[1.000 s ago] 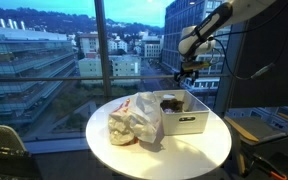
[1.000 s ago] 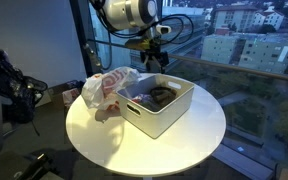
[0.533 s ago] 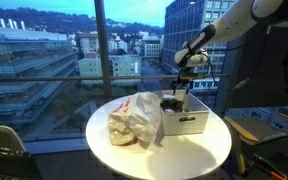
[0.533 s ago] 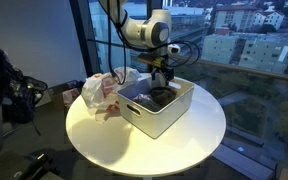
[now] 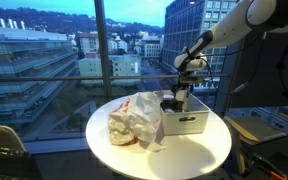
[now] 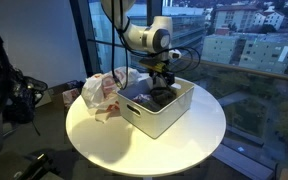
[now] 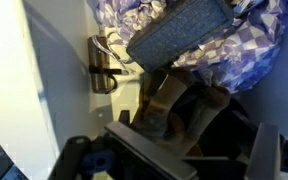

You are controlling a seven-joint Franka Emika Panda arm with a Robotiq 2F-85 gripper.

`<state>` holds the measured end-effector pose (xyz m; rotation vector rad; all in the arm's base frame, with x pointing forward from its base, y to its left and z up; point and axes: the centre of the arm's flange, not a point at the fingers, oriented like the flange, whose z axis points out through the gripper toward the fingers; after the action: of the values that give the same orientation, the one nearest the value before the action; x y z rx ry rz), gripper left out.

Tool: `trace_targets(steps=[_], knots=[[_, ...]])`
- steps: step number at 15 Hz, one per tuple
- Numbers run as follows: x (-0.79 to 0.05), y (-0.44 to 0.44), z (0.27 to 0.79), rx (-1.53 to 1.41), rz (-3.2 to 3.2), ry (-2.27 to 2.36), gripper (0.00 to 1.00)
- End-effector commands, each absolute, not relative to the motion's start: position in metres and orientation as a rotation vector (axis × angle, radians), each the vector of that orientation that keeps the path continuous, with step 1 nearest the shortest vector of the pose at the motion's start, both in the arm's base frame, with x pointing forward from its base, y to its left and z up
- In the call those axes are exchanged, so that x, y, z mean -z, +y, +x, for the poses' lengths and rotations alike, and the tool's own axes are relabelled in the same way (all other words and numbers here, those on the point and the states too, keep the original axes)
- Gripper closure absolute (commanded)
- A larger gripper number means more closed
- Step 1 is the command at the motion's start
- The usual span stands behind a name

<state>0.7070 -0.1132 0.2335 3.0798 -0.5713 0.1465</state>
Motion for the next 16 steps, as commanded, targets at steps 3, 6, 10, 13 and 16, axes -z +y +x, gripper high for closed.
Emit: trace_targets(steps=[3, 6, 10, 13, 16], knots=[[-0.197, -0.118, 0.744, -0.18, 3.034, -0.62, 0.0], [-0.188, -0.129, 0.76, -0.213, 2.996, -0.665, 0.0], [-0.177, -0.145, 0.773, -0.221, 2.965, -0.736, 0.0], [-0.167, -0.148, 0.773, -0.185, 2.947, -0.758, 0.0], [-0.158, -0.143, 0.767, -0.149, 2.963, -0.761, 0.0]])
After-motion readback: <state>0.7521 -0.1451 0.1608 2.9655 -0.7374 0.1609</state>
